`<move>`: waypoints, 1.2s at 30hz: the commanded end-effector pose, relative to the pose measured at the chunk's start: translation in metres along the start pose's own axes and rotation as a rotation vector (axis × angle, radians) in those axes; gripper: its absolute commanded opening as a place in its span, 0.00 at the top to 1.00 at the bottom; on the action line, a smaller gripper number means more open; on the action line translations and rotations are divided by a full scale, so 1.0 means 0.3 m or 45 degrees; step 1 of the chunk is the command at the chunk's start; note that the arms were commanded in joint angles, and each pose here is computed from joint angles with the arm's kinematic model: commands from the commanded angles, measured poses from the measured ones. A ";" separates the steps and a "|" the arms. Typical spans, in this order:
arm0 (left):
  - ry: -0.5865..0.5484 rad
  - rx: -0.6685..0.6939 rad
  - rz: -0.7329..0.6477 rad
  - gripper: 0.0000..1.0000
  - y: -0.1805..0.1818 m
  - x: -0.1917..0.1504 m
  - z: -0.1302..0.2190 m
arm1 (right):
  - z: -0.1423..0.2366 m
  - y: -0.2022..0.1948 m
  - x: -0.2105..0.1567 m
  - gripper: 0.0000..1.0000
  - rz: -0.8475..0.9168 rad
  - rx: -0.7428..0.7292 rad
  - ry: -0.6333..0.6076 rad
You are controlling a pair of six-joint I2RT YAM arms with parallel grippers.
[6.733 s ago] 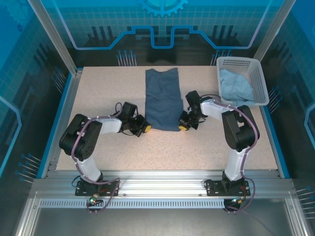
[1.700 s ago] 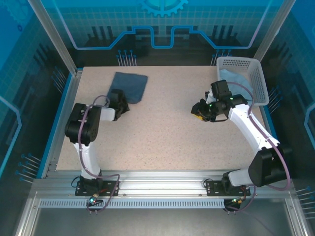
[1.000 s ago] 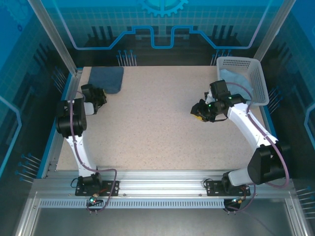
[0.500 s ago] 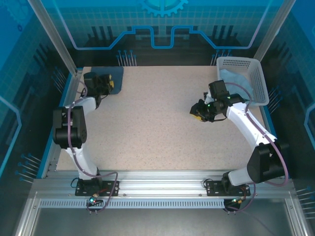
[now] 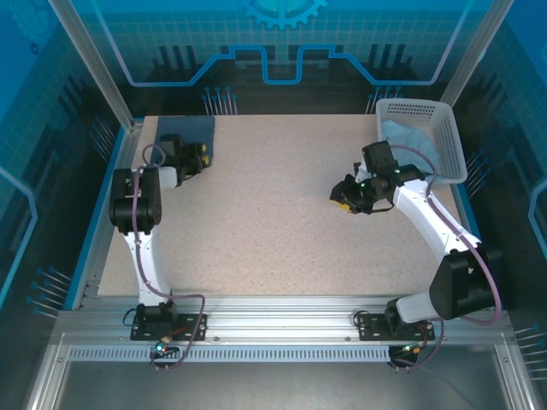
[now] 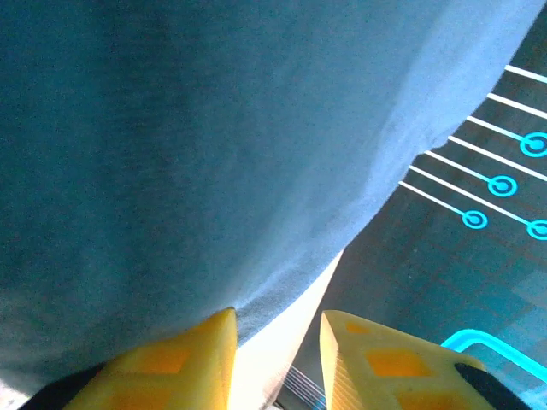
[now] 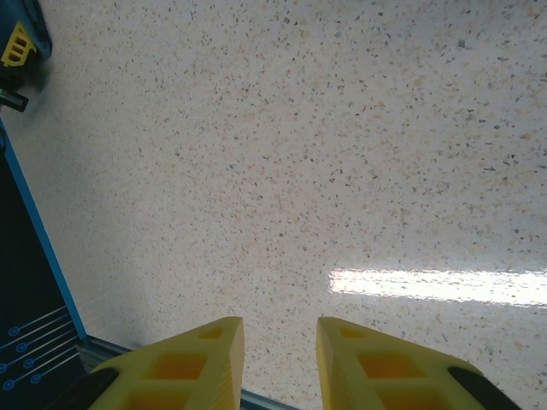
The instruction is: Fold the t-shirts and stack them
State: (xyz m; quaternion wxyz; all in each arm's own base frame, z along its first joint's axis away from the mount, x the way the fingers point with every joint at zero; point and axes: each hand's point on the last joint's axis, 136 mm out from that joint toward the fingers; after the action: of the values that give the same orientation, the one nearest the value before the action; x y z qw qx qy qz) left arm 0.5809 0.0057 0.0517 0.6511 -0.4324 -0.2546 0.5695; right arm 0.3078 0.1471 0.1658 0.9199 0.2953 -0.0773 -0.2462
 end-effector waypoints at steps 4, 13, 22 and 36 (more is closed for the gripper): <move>0.062 -0.163 -0.166 0.51 -0.201 -0.089 0.111 | 0.054 0.037 0.002 0.70 0.079 0.054 -0.074; -0.039 0.020 -0.717 0.01 -0.251 -0.282 0.588 | 0.309 0.223 0.066 0.20 0.233 0.421 -0.428; -0.284 0.323 -1.013 0.01 0.024 -0.336 0.994 | 0.433 0.191 0.078 0.00 0.190 0.376 -0.578; -0.764 0.339 -1.987 0.01 0.162 -0.180 0.960 | 0.275 -0.353 0.334 0.00 0.634 -0.523 -1.276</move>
State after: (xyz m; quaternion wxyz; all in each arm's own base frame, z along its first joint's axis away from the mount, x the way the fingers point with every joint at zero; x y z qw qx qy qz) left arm 0.2816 0.0355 0.1360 0.8544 0.0881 -0.4932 0.1374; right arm 0.3003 -0.0013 0.1590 0.8773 0.0071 -0.4384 -0.1954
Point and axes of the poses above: each hand's point on the last joint's axis, 136 mm out from that joint toward the fingers, its own z axis back along the fingers, its own y axis along the line the jaws close on, x = y × z, and after that the axes turned 9 degrees about -z, right-handed
